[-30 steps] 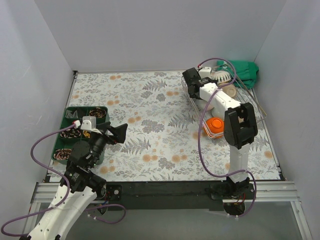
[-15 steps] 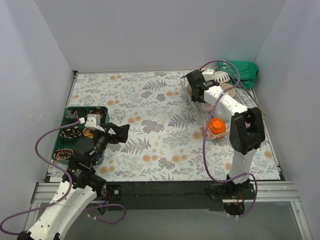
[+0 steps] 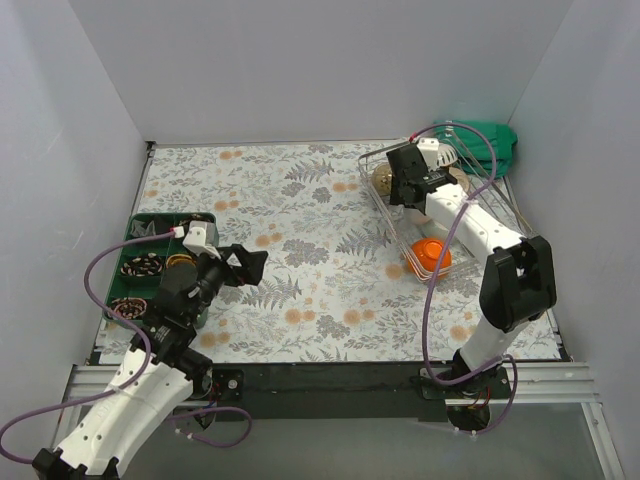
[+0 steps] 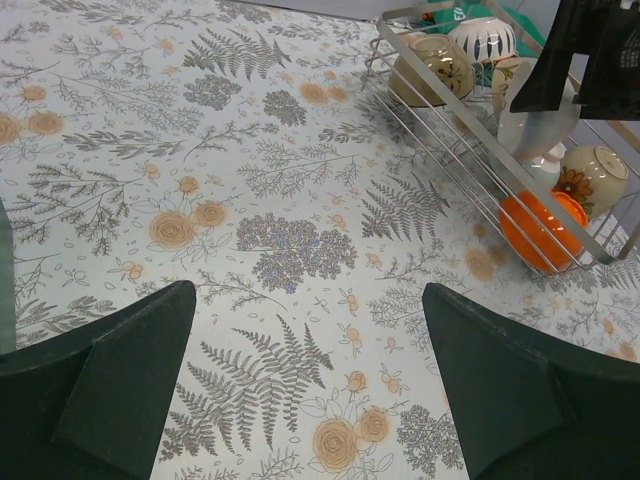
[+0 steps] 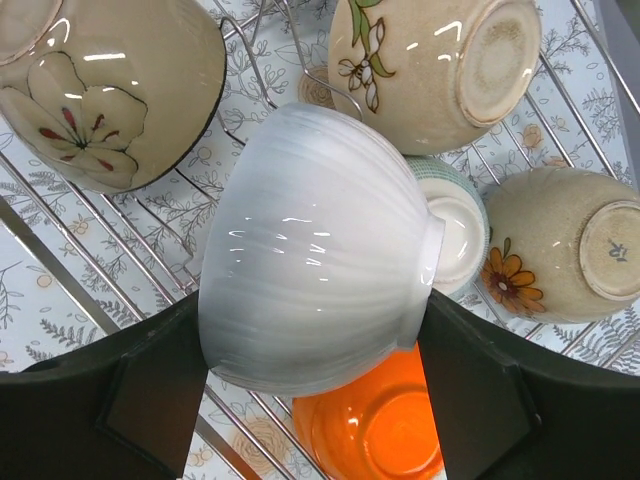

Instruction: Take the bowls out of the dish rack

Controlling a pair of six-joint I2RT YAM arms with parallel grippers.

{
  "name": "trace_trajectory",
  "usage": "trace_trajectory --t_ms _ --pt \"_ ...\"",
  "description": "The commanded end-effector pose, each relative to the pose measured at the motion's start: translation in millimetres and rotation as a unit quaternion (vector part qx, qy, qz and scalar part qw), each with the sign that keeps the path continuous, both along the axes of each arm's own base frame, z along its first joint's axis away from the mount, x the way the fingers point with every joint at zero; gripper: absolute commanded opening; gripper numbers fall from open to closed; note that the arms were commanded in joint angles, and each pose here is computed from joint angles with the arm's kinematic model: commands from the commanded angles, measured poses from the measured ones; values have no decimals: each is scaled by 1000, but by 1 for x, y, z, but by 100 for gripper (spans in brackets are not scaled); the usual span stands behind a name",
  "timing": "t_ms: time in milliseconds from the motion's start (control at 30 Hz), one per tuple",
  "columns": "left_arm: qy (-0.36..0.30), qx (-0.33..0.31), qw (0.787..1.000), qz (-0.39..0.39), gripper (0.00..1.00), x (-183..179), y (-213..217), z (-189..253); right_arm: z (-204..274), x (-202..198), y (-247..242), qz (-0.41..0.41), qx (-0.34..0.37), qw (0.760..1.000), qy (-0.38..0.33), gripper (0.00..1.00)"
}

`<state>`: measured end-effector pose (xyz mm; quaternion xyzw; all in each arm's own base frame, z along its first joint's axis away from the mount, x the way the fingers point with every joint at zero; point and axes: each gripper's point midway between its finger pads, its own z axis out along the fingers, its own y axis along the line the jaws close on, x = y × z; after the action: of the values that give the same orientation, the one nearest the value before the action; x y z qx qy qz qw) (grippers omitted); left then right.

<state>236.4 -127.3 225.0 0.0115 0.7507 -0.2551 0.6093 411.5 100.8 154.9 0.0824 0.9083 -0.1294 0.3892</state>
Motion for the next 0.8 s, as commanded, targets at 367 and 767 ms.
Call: trace_trajectory --t_ms 367,767 --pt "34 -23 999 -25 98 13 -22 18 93 -4 20 78 74 982 -153 1" --pt "91 -119 986 -76 98 29 -65 24 139 -42 83 251 231 910 -234 1"
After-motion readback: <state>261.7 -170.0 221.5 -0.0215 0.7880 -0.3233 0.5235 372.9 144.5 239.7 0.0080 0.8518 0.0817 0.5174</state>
